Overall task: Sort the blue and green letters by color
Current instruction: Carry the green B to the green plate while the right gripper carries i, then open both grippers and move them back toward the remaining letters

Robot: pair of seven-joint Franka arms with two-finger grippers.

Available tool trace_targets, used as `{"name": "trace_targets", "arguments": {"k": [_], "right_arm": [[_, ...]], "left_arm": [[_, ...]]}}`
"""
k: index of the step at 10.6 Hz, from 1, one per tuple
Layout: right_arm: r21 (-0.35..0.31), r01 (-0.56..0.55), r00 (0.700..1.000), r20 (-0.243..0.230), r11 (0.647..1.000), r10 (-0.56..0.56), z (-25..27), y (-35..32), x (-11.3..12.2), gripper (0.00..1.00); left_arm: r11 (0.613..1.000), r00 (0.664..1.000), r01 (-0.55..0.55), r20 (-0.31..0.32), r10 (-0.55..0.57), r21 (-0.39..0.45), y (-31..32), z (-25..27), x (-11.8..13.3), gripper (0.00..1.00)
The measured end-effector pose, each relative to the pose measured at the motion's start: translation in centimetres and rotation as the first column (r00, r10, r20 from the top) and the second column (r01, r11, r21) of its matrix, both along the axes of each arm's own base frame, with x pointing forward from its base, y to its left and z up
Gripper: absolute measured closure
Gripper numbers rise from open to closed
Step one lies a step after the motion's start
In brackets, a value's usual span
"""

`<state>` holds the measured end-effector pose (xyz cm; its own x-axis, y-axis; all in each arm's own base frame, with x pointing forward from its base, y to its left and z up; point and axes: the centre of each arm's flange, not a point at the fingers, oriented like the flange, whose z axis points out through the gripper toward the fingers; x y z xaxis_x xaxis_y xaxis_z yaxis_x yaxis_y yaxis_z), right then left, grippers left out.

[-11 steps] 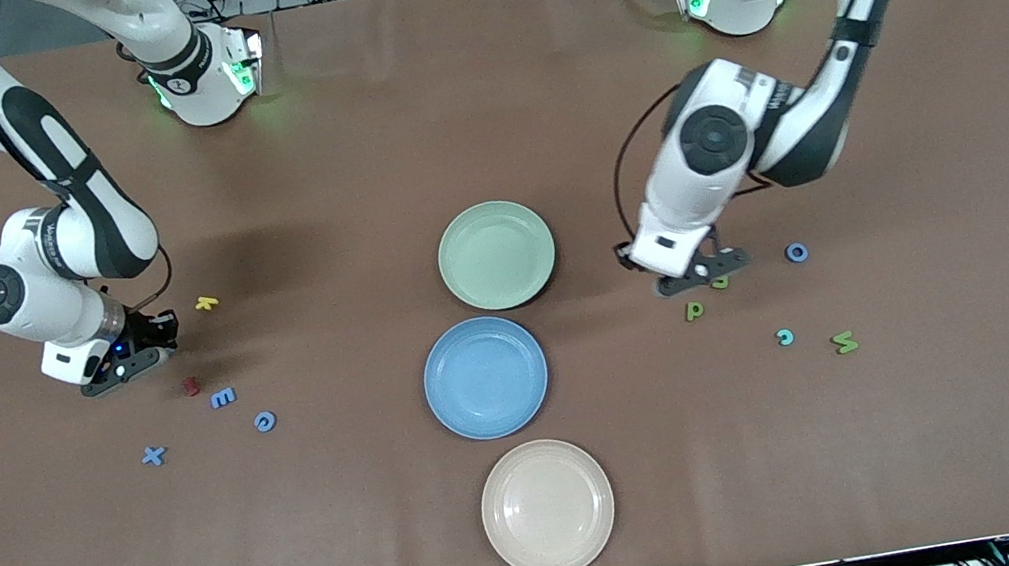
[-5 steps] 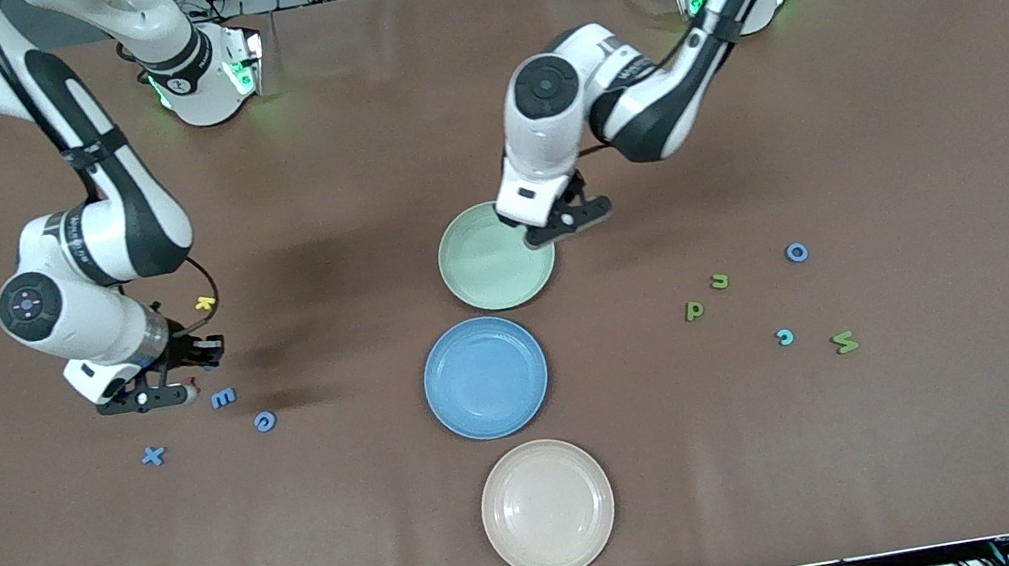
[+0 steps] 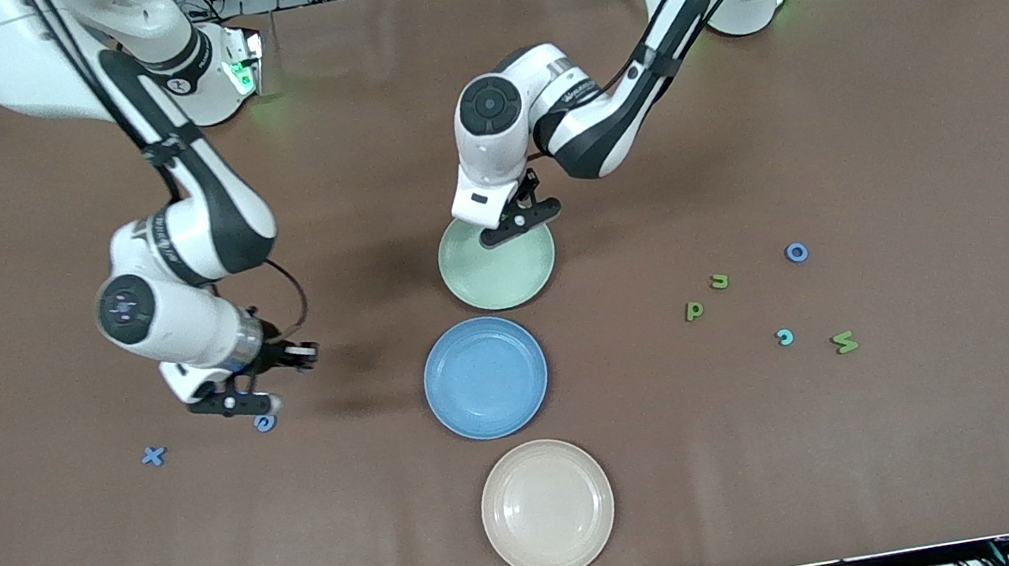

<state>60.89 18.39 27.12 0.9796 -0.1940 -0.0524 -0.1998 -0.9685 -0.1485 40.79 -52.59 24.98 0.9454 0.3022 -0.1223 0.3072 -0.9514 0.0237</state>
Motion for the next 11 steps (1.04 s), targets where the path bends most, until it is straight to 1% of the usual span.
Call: {"name": "trace_targets", "arguments": {"k": [2, 3, 4, 5, 6, 7, 8, 9, 10, 11], "right_arm": [[0.029, 0.057, 0.998, 0.016, 0.998, -0.057, -0.4, 6.5, 1.6, 0.90], [0.038, 0.082, 0.996, 0.019, 0.996, -0.083, -0.8, 8.9, 2.1, 0.90], [0.051, 0.113, 0.993, 0.033, 0.992, -0.114, -1.2, 10.8, 2.7, 0.90], [0.076, 0.144, 0.986, 0.070, 0.987, -0.150, -1.6, 12.4, 3.3, 0.90], [0.105, 0.165, 0.978, 0.113, 0.981, -0.177, -2.2, 13.9, 3.6, 0.90], [0.137, 0.177, 0.968, 0.157, 0.975, -0.197, -3.0, 15.7, 3.5, 0.90], [0.157, 0.175, 0.962, 0.184, 0.972, -0.203, -3.7, 17.2, 3.1, 0.90], [0.165, 0.170, 0.960, 0.194, 0.972, -0.201, -4.3, 18.3, 2.6, 0.90], [0.170, 0.182, 0.959, 0.187, 0.968, -0.213, -4.5, 19.0, 2.3, 0.90], [0.178, 0.210, 0.954, 0.176, 0.961, -0.242, -4.4, 19.6, 2.0, 0.90]], "left_arm": [[1.000, 1.000, -0.018, -0.015, 0.018, 0.021, 0.4, -2.8, 1.5, 0.63], [0.999, 1.000, -0.004, 0.002, 0.004, 0.036, 0.7, -3.7, 2.2, 0.63], [0.999, 1.000, 0.000, 0.014, -0.001, 0.043, 0.8, -4.1, 2.8, 0.63], [0.999, 0.999, 0.024, 0.031, -0.025, 0.041, 1.0, -3.9, 3.6, 0.60], [0.998, 0.997, 0.049, 0.053, -0.051, 0.030, 1.2, -3.1, 4.9, 0.56], [0.999, 0.996, 0.049, 0.079, -0.050, 0.015, 2.0, -1.8, 6.9, 0.50], [0.999, 0.994, 0.037, 0.098, -0.037, 0.004, 2.9, -0.6, 8.7, 0.38], [0.999, 0.993, 0.040, 0.107, -0.040, 0.005, 3.9, 0.5, 9.9, 0.25], [0.997, 0.991, 0.072, 0.113, -0.074, 0.017, 5.2, 1.6, 11.0, 0.11], [0.993, 0.985, 0.119, 0.121, -0.121, 0.026, 7.1, 2.8, 12.5, 0.00]]}}
